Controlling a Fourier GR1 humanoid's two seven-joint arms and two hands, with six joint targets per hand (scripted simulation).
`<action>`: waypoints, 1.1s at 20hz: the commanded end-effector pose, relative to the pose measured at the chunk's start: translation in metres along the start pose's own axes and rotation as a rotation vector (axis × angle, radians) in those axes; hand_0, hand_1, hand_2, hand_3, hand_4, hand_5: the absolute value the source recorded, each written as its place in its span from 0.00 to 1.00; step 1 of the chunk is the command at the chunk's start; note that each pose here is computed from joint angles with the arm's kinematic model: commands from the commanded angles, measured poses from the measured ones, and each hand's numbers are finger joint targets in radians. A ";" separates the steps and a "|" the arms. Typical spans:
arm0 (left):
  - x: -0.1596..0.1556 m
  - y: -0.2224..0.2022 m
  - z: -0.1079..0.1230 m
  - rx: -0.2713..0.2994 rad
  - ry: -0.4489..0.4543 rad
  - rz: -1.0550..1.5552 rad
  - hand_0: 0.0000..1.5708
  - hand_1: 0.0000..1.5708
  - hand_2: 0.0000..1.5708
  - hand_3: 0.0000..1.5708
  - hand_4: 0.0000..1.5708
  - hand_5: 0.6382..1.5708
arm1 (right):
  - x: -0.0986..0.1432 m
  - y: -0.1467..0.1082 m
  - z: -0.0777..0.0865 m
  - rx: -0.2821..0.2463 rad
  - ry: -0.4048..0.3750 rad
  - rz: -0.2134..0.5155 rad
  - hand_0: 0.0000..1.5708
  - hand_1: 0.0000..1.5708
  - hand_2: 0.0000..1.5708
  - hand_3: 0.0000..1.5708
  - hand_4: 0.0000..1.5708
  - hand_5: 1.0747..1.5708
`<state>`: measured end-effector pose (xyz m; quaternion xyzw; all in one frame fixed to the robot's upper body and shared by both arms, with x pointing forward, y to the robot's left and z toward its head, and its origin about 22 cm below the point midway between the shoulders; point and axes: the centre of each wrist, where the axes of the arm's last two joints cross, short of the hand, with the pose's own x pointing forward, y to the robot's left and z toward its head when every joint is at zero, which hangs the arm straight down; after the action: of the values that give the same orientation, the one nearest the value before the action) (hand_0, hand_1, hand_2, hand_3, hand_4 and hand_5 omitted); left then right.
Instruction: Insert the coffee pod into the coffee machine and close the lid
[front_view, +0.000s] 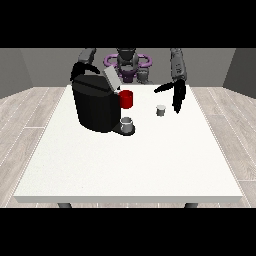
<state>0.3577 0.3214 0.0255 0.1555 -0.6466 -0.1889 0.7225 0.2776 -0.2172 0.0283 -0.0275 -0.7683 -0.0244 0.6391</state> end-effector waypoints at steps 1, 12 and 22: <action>-0.004 0.002 -0.005 -0.009 -0.002 -0.070 0.00 0.00 0.24 0.00 0.00 1.00 | -0.018 0.003 0.005 -0.008 -0.007 0.012 0.00 0.00 0.00 0.00 0.25 1.00; -0.009 -0.006 -0.018 -0.025 0.065 -0.233 0.40 0.40 0.48 0.31 0.00 1.00 | -0.009 0.012 -0.014 -0.016 0.055 0.082 0.00 0.00 0.00 0.00 0.26 1.00; -0.010 -0.026 -0.025 0.057 0.009 -0.365 0.46 0.46 0.54 0.39 0.10 1.00 | 0.003 0.008 -0.022 0.028 0.059 0.057 0.00 0.00 0.00 0.00 0.29 1.00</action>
<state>0.3723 0.3200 0.0017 0.2753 -0.5974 -0.2982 0.6917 0.2935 -0.2097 0.0293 -0.0438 -0.7470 -0.0036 0.6634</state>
